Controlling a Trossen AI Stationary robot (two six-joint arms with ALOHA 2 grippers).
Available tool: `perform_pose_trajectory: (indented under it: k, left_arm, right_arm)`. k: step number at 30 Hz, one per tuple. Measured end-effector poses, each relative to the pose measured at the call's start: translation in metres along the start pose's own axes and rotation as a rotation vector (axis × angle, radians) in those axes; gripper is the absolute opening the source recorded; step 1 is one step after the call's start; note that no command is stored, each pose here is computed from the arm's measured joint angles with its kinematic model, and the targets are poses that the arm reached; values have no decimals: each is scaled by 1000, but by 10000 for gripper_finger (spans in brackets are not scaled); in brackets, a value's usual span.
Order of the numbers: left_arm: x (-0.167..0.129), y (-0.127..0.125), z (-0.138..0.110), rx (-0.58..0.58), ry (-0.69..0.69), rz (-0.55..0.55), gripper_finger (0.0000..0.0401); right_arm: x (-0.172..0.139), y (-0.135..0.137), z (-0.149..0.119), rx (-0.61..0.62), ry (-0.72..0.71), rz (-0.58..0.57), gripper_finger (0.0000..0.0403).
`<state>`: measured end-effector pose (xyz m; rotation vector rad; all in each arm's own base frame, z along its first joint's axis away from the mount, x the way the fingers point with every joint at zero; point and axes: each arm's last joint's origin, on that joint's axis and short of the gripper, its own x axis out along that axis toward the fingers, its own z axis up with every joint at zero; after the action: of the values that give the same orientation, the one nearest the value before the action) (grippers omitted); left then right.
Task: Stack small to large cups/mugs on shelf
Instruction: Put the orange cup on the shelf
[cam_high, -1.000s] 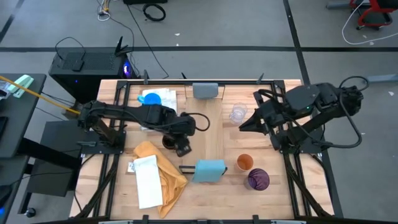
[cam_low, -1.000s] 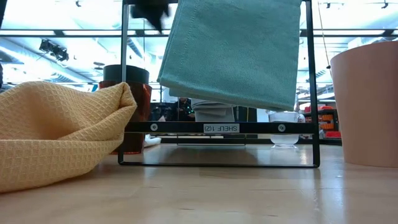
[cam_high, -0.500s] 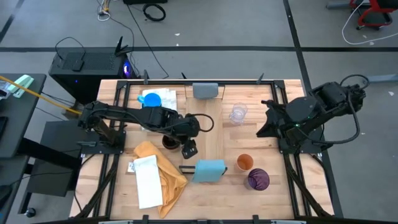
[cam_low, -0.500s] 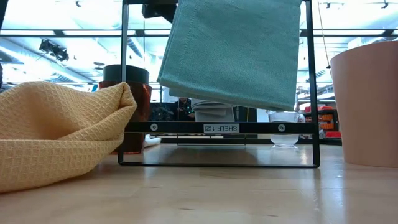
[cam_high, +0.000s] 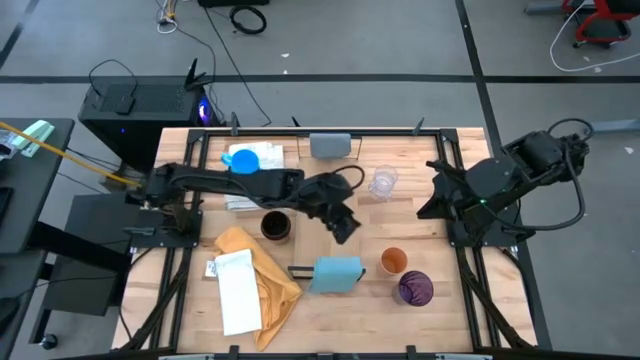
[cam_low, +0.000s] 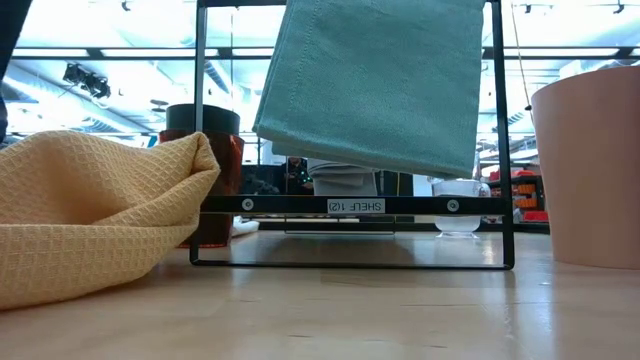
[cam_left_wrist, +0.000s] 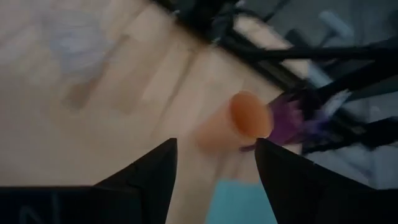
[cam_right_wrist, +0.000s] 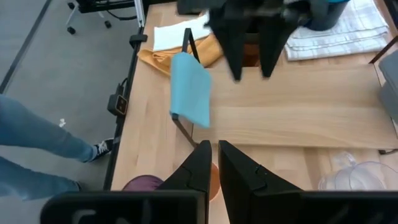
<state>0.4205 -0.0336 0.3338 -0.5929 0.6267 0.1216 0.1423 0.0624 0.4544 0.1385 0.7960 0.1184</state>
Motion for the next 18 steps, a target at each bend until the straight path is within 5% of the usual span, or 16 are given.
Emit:
perform_pose_trajectory:
  k: [7, 18]
  left_arm:
    - [40, -2, -5, -56, -3, -148, 220]
    - [74, -21, 21, -59, -2, -157, 200]
  right_arm:
    - [-7, -3, -3, 3, -24, -16, 36]
    - [-8, -3, -2, 2, -37, -21, 36]
